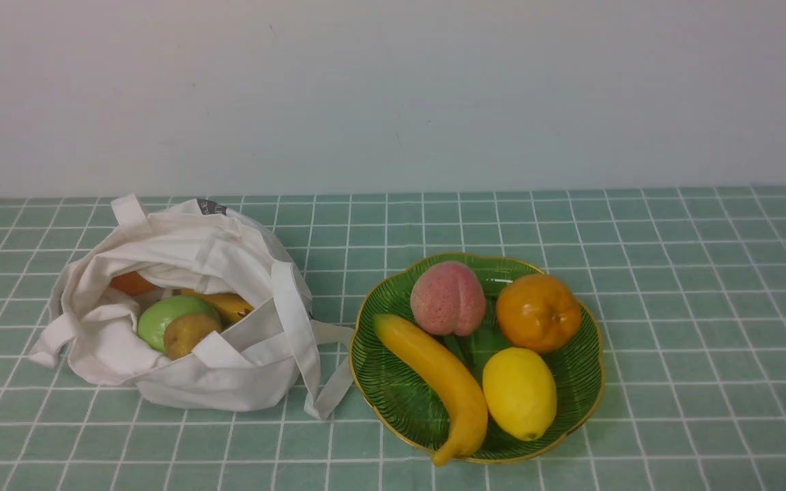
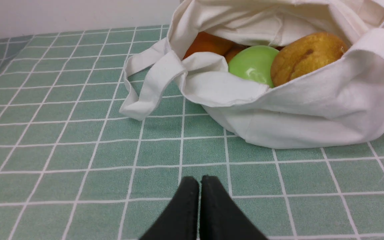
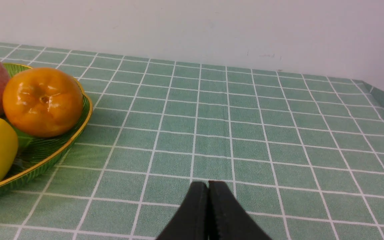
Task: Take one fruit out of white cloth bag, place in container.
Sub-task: 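Reach into the cloth bag and grasp the kiwi with the left gripper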
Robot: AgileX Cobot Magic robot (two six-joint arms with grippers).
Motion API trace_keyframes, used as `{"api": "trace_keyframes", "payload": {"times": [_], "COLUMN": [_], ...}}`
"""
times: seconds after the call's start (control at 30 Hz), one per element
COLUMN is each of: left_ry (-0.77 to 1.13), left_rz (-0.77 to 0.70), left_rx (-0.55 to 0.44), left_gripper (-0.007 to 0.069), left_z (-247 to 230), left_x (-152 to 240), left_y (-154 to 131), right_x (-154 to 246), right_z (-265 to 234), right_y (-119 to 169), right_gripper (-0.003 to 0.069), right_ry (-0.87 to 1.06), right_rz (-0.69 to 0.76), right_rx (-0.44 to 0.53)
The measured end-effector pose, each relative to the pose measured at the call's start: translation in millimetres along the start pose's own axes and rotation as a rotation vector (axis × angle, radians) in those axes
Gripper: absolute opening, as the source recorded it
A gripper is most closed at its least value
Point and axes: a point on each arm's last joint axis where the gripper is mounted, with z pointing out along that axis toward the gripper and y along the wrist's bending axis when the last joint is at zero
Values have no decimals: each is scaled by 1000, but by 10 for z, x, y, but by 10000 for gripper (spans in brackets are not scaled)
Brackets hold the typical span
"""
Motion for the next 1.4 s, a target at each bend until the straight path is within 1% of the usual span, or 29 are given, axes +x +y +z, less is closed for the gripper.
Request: {"api": "trace_keyframes", "payload": {"times": [1.13, 1.2, 1.4], "left_ry": [-1, -11, -158], "left_rz": [0, -36, -280], "left_rx": [0, 10, 77], "left_gripper": [-8, -8, -8], "left_z": [0, 0, -10], "left_x": [-1, -10, -144], "left_y": [0, -9, -49], "right_x": [0, 0, 0], "right_z": [0, 0, 0], "right_y": [0, 0, 0], "right_gripper": [-15, -15, -15], "right_ry": [0, 0, 0], "right_rz": [0, 0, 0], "right_rx": [0, 0, 0]}}
